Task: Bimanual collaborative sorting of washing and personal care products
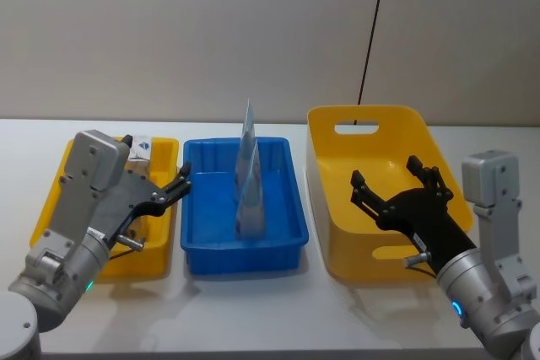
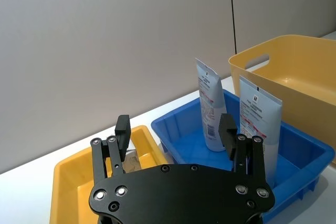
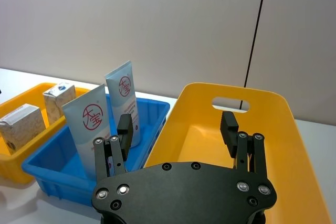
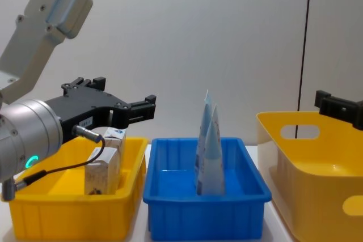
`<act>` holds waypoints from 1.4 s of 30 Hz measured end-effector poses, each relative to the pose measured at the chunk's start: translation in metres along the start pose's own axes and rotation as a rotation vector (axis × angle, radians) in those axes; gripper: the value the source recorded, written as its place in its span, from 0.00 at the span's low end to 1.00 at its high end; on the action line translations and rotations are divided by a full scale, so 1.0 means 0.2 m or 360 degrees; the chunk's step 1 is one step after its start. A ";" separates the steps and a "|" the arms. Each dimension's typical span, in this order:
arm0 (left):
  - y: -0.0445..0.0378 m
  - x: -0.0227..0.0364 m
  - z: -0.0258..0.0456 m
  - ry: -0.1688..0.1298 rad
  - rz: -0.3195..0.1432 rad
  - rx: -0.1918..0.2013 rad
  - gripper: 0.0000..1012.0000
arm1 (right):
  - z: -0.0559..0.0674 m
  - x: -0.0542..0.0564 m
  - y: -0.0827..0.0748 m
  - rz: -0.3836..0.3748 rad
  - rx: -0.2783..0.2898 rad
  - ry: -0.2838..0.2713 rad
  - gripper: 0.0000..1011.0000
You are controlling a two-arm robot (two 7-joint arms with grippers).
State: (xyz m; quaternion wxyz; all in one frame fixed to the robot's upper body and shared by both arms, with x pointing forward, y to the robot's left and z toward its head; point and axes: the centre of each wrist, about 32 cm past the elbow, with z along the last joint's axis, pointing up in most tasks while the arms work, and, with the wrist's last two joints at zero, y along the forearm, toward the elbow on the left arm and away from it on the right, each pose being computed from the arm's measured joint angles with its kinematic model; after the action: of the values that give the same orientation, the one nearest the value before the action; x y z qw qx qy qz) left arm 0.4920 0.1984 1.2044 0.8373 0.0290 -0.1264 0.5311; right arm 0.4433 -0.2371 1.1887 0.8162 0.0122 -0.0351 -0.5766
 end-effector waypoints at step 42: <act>0.007 0.053 -0.001 0.0079 0.0016 0.0499 0.99 | 0.00 0.00 0.00 0.0000 0.0000 0.0000 0.99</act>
State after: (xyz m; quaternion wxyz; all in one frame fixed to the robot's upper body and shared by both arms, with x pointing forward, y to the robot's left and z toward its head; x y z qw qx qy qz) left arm 0.4951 0.2084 1.2067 0.8227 0.1455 -0.0212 0.5491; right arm 0.4433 -0.2371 1.1887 0.8162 0.0122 -0.0351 -0.5766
